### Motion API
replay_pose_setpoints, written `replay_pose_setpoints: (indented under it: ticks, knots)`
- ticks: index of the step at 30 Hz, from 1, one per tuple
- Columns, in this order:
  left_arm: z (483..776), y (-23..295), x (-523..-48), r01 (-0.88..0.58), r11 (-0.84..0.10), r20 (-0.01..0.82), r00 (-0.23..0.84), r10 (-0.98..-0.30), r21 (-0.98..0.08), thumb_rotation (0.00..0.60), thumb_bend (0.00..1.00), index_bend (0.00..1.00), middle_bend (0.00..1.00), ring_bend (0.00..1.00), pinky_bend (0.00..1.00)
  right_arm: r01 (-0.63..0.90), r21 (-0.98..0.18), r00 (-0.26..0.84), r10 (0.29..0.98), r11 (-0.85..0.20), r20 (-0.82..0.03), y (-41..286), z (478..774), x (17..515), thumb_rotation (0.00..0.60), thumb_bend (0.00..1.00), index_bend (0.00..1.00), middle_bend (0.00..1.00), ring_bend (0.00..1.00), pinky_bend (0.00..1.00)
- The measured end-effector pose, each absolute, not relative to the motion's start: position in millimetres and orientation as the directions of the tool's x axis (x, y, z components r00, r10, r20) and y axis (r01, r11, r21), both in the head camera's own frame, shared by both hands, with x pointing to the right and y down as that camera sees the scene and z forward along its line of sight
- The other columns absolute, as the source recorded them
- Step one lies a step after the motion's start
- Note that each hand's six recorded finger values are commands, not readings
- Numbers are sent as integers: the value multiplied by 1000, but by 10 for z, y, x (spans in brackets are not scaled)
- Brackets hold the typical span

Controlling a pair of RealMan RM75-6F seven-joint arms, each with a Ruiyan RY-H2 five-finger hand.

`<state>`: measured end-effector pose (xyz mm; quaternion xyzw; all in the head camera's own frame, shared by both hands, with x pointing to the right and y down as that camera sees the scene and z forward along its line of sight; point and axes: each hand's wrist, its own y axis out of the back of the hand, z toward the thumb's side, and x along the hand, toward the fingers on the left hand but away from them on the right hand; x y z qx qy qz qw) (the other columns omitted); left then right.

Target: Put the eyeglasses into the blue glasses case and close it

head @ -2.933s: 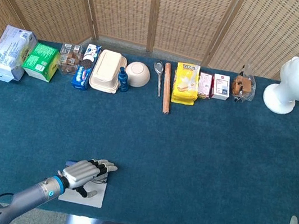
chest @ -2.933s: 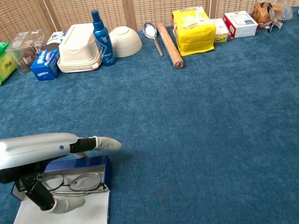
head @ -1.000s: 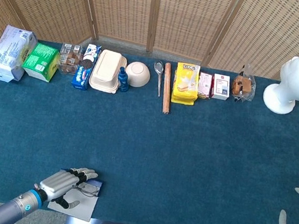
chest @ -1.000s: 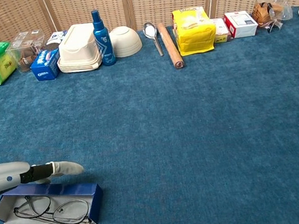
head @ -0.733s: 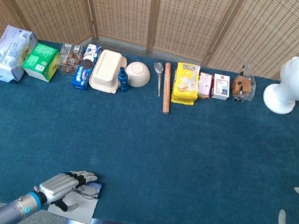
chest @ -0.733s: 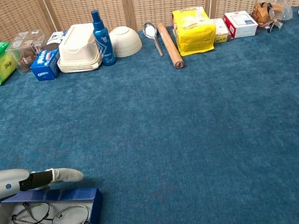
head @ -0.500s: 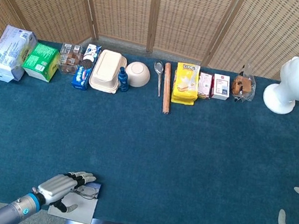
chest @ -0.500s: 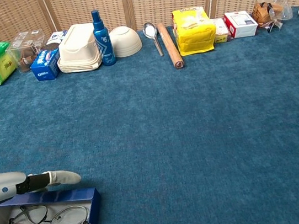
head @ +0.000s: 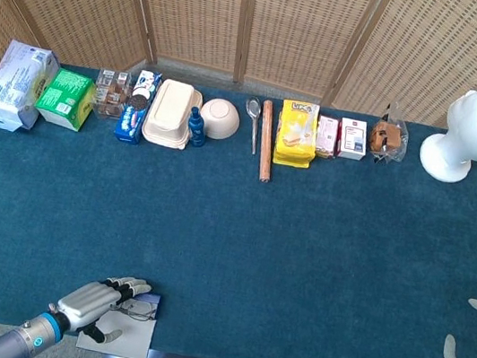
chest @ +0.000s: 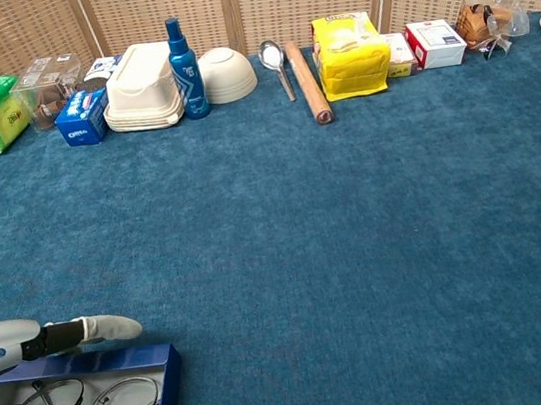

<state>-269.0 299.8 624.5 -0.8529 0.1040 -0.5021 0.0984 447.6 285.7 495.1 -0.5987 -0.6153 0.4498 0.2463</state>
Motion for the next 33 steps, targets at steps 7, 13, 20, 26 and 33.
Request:
replay_pose_setpoints:
  ticks: [7, 13, 20, 26, 33]
  knots:
    - [6192, 2952, -2738, -106, -936, 818, 460, -346, -336, 562, 361, 0, 26, 0, 22, 520, -845, -156, 959, -125, -238, 2849, 4961, 4484, 600, 395, 9, 280, 103, 189]
    - [6101, 2893, -2786, -115, -870, 755, 450, -477, -480, 563, 357, 0, 12, 0, 0, 527, -839, -142, 958, -138, -248, 2835, 4991, 4476, 600, 395, 10, 280, 102, 190]
    - [5989, 3054, -2947, -35, -765, 681, 430, -593, -644, 575, 315, 0, 0, 0, 0, 540, -822, -89, 959, -179, -268, 2743, 5085, 4409, 600, 396, 8, 280, 93, 189]
    - [5996, 3295, -3082, 27, -737, 676, 423, -604, -675, 568, 289, 0, 0, 0, 0, 552, -808, -50, 960, -203, -276, 2636, 5164, 4341, 600, 394, 6, 280, 90, 190]
    - [6057, 3502, -3153, 105, -699, 663, 442, -604, -707, 543, 268, 0, 0, 0, 0, 572, -787, -11, 957, -233, -291, 2557, 5270, 4273, 600, 394, 6, 280, 89, 190]
